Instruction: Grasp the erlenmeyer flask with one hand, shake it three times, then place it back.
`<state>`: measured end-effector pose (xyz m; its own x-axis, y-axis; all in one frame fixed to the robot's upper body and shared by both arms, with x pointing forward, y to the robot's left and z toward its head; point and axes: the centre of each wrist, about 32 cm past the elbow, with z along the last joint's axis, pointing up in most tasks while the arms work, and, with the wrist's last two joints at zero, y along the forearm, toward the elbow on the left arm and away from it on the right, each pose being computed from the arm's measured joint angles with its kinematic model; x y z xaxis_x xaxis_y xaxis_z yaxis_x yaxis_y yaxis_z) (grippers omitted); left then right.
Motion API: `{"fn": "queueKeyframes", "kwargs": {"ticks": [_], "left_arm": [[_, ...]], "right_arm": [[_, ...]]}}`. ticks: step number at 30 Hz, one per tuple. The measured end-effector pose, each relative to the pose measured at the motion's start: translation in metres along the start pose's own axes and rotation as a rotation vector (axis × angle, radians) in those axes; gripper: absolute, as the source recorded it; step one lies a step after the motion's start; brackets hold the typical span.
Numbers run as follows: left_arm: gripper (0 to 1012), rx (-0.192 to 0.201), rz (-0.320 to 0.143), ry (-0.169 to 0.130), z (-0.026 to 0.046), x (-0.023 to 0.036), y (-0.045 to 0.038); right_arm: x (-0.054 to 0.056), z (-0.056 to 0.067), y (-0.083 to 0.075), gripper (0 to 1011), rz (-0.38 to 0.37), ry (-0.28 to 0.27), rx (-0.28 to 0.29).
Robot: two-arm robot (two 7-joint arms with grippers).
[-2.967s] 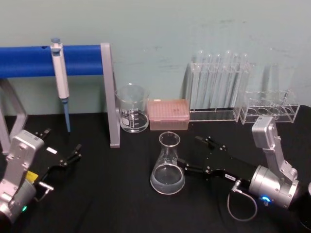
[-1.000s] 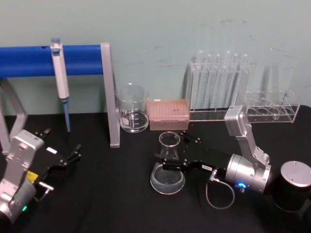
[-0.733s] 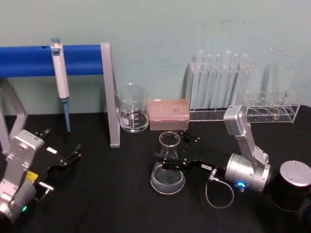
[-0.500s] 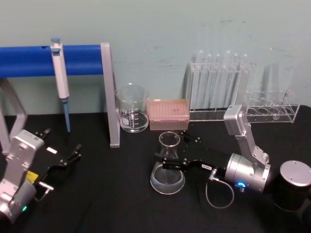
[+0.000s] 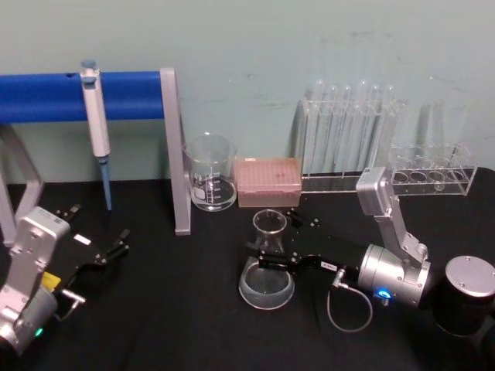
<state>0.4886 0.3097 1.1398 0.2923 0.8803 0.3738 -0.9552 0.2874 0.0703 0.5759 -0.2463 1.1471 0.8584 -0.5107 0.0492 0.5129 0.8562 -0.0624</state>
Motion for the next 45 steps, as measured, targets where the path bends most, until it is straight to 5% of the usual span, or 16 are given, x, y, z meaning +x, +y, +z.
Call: {"fn": "queueKeyframes", "kwargs": {"ticks": [14, 18, 45], "left_arm": [[1001, 0.000, 0.000, 0.000, 0.0000, 0.0000, 0.0000], [1001, 0.000, 0.000, 0.000, 0.0000, 0.0000, 0.0000], [1001, 0.000, 0.000, 0.000, 0.0000, 0.0000, 0.0000]], "right_arm": [[0.0000, 0.0000, 0.0000, 624, 0.000, 0.000, 0.000], [0.0000, 0.0000, 0.0000, 462, 0.000, 0.000, 0.000], [-0.0022, 0.0050, -0.0022, 457, -0.008, 0.003, 0.010]]}}
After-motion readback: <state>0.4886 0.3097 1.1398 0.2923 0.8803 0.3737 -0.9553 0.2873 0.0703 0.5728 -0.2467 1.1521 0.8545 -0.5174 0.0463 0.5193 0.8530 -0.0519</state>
